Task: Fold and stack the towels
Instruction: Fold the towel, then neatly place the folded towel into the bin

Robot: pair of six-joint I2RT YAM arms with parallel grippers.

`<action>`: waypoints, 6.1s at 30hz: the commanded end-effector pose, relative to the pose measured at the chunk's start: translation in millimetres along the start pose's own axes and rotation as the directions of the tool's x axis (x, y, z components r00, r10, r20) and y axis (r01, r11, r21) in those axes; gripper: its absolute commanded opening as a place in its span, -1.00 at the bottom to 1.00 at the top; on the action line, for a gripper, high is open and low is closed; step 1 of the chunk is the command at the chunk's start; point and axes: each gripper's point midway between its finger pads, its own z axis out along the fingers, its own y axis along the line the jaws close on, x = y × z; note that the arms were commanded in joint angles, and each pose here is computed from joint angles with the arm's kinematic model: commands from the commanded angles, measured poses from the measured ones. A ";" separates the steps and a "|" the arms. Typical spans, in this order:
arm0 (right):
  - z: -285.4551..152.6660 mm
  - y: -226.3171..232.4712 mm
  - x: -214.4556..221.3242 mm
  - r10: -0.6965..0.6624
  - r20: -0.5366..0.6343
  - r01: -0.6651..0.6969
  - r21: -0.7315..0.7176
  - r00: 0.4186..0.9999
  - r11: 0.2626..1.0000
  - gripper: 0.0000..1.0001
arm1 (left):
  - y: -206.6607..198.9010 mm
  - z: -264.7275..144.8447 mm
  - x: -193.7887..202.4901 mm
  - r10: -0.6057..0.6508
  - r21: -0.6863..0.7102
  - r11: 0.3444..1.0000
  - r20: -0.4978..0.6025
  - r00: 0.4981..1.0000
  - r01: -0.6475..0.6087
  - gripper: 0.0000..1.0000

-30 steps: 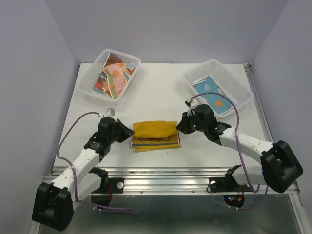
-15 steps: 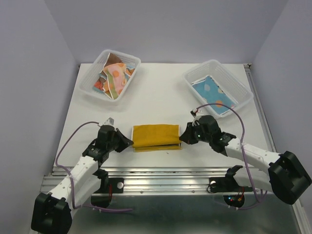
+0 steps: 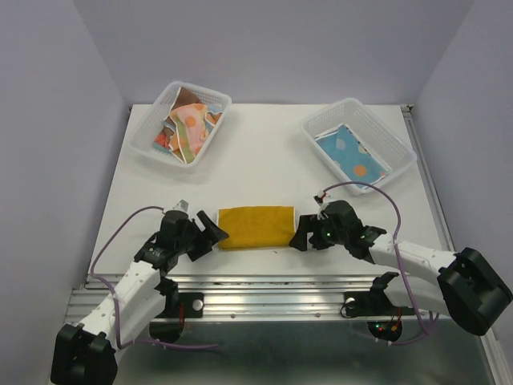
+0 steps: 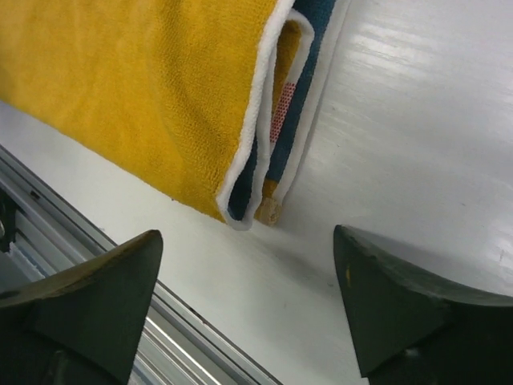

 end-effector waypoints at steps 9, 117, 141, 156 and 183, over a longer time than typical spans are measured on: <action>3.7 18.3 -65.9 -0.103 0.122 0.085 0.142 0.987 0.986 1.00 | -32.1 -19.9 -24.8 0.034 0.085 0.995 0.110 0.993 -0.043 0.98; -152.2 -151.7 -354.0 -0.776 -0.622 0.747 0.465 -0.106 -0.475 -0.99 | -51.8 -30.4 -140.3 0.167 -0.294 0.954 0.351 0.921 -0.060 0.98; -85.2 -179.4 -384.9 -0.842 -0.529 0.689 0.571 -0.106 -0.446 -0.99 | -52.6 -5.8 -153.1 0.163 -0.343 0.938 0.313 0.936 -0.049 0.98; -74.2 -168.9 -394.9 -0.888 -0.443 0.648 0.641 -0.126 -0.412 -0.96 | -50.4 1.8 -155.7 0.155 -0.348 0.937 0.304 0.940 -0.042 0.97; -106.0 -138.9 -418.5 -0.954 -0.298 0.558 0.785 -0.044 -0.271 1.00 | -68.7 1.7 -157.2 0.158 -0.251 0.965 0.313 0.936 -0.079 0.97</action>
